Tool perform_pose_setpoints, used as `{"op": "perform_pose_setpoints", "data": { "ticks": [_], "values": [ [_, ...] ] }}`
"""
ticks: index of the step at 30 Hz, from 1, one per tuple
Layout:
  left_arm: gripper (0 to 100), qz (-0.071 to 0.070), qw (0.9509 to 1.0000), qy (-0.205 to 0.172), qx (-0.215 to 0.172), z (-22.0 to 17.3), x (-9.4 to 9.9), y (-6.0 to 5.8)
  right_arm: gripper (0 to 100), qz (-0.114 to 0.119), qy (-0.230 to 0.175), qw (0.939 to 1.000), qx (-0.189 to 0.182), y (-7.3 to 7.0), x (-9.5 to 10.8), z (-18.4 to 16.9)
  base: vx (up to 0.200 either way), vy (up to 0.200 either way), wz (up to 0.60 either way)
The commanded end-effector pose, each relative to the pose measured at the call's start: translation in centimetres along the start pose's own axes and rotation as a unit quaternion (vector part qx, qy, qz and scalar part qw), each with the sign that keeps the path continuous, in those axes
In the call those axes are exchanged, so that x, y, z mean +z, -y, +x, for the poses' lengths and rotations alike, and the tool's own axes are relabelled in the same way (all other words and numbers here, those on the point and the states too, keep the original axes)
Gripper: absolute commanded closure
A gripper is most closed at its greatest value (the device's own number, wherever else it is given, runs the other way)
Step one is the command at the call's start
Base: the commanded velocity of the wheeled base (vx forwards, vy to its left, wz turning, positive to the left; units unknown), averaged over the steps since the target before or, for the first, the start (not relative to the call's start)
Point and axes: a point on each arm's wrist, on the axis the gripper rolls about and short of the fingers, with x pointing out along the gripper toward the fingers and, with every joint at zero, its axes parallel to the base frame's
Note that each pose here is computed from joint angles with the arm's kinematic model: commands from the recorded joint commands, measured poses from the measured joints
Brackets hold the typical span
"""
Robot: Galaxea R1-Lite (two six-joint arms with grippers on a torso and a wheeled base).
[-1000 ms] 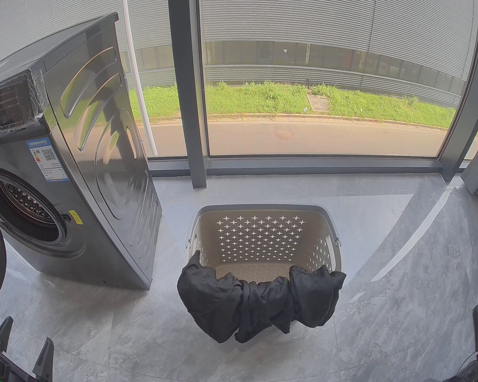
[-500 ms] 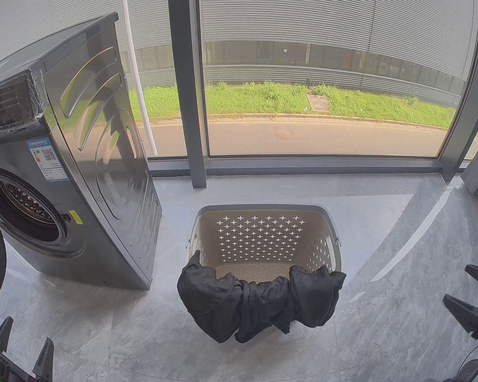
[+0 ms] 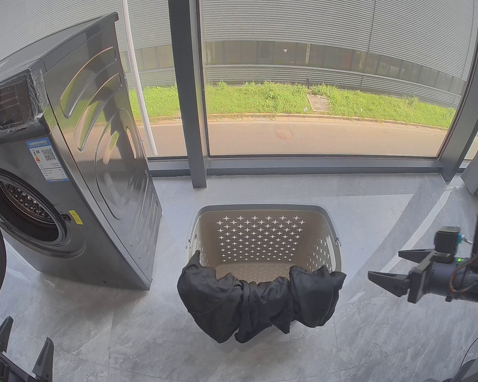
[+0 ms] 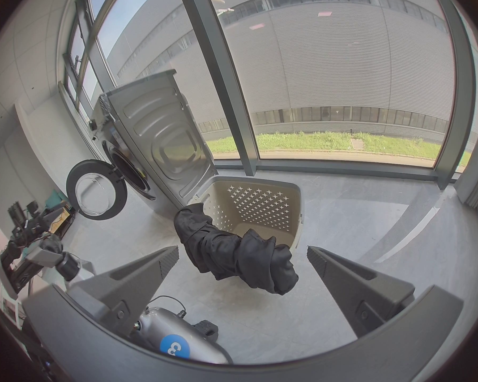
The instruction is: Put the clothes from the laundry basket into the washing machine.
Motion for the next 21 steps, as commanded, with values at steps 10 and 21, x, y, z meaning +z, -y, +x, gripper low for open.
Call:
{"op": "perform_pose_setpoints", "data": {
  "ticks": [10, 21],
  "values": [
    [0, 0.001, 1.0000, 0.000, -0.001, 0.0, -0.5, 0.0, 0, -0.005, -0.104, 0.9941, -0.031, 0.3, -2.3, 12.9, 0.000, 0.000, 0.00],
    [0, 0.001, 1.0000, 0.000, -0.001, 0.0, -0.5, 0.0, 0, -0.011, -0.118, 0.9913, -0.057, 1.1, -4.6, 17.1, 0.000, 0.000, 0.00]
  ]
}}
